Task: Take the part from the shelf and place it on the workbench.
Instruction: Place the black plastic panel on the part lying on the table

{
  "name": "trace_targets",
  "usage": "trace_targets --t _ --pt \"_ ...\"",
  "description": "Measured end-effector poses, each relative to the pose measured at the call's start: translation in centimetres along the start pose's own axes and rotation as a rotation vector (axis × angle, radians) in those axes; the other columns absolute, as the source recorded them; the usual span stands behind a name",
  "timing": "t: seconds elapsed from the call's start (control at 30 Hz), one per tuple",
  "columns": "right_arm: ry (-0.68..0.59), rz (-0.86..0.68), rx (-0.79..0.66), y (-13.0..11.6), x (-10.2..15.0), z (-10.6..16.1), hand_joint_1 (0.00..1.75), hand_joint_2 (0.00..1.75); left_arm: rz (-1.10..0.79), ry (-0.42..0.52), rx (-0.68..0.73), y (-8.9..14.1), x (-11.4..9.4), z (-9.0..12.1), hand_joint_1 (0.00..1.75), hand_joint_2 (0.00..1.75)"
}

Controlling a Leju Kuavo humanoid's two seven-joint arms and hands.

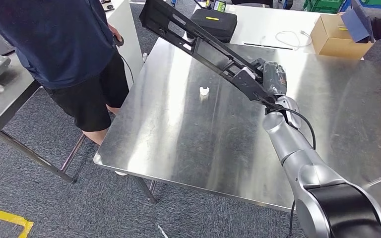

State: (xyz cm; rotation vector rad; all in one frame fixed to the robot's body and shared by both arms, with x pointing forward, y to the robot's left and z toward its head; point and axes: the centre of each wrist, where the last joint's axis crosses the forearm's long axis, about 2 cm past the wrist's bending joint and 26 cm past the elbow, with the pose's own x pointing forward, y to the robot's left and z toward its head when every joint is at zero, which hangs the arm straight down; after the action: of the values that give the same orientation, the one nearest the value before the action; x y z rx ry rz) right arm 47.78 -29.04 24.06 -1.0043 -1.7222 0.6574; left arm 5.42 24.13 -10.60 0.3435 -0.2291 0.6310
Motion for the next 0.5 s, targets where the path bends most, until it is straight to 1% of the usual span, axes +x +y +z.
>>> trace_targets --t 0.07,0.13,0.27,0.43,0.5 --pt "0.061 0.081 -0.020 -0.9 -1.2 -0.3 1.75 1.75 0.003 0.002 0.005 0.0 0.0 0.0 0.00 1.75" --pt "0.121 0.150 -0.047 -2.2 -2.9 -0.5 1.75 1.75 0.010 0.006 0.014 0.0 -0.1 0.1 0.00 1.75" --pt "0.201 0.241 -0.089 -4.4 -6.6 -0.2 1.75 1.75 0.026 0.010 0.024 0.0 -0.2 0.1 0.00 1.75" --pt "0.279 0.409 -0.156 -6.6 -12.0 2.1 1.75 1.75 0.037 0.002 0.028 0.0 -0.2 0.1 0.00 1.75" --pt "0.289 0.455 -0.172 -7.0 -13.5 3.0 1.75 1.75 0.037 0.002 0.032 0.0 -0.2 0.1 0.00 1.75"
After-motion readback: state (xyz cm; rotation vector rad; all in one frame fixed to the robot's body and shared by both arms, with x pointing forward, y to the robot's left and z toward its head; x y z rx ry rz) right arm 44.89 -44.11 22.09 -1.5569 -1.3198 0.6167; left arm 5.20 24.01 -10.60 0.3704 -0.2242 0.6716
